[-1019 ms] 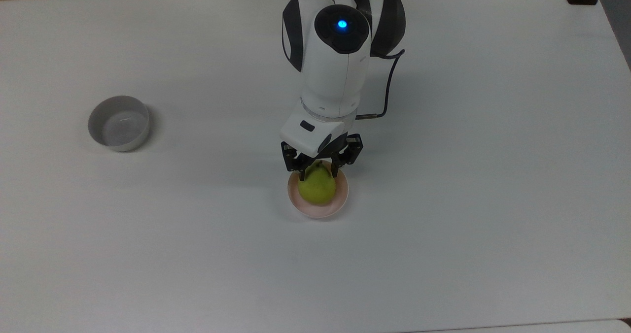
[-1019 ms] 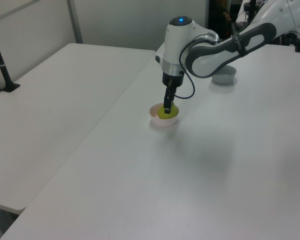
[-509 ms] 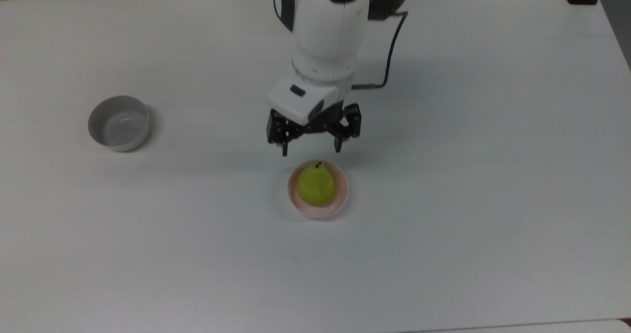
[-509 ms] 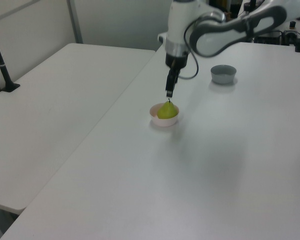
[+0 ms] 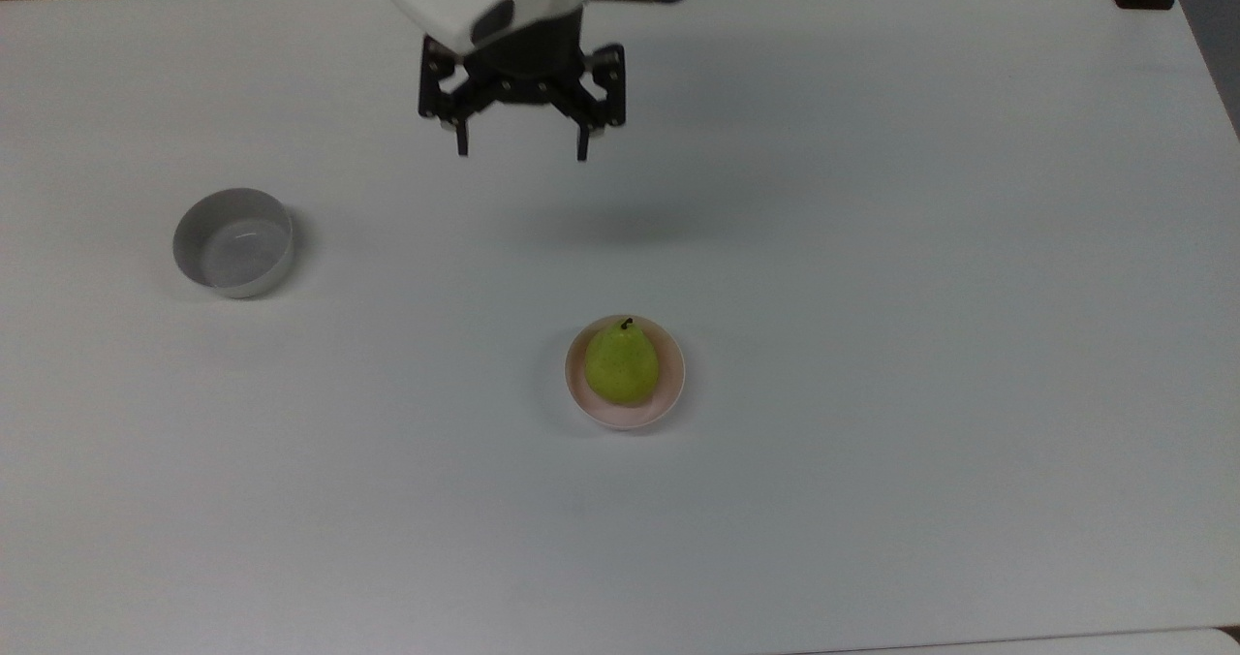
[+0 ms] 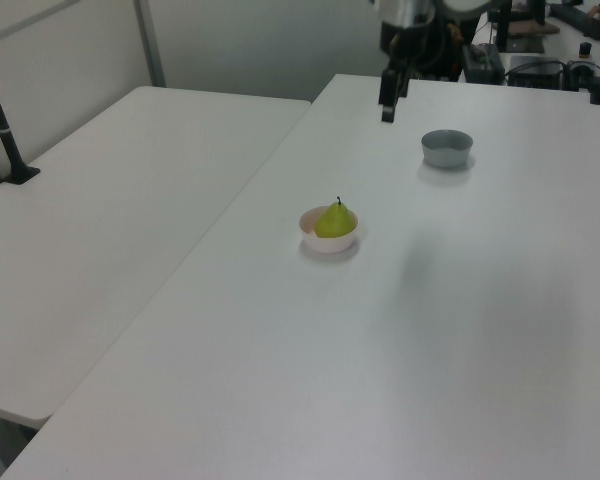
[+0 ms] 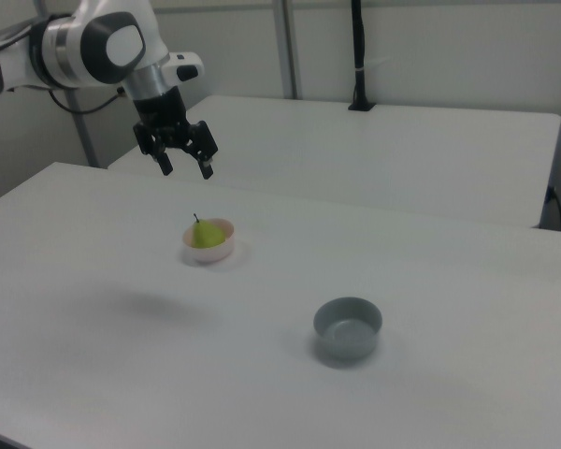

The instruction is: Place the pear in the bowl

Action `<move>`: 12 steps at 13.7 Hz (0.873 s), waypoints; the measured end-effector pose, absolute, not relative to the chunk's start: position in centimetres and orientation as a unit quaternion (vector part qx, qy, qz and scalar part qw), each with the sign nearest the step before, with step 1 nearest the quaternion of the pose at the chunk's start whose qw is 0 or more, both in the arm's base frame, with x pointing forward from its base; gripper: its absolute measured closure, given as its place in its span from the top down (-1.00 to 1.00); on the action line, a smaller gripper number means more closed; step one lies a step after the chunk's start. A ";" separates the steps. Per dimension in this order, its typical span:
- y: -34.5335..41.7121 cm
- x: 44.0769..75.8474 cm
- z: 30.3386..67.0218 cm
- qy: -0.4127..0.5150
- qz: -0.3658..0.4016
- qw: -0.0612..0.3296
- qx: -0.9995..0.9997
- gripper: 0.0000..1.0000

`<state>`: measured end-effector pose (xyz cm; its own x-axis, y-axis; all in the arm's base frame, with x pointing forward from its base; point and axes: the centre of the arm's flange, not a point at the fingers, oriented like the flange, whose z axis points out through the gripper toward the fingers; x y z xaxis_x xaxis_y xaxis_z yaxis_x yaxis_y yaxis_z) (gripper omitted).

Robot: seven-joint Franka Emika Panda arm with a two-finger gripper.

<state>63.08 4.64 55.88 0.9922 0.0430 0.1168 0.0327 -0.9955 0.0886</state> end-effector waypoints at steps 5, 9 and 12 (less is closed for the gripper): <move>1.9 58.7 59.0 -0.001 0.033 0.019 0.999 1.00; 2.3 57.1 59.3 0.002 0.012 0.019 1.000 1.00; 2.3 56.9 59.4 0.002 0.010 0.019 1.000 1.00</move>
<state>56.93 2.30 59.37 0.9998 0.0048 0.0198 0.0041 -0.9993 0.0374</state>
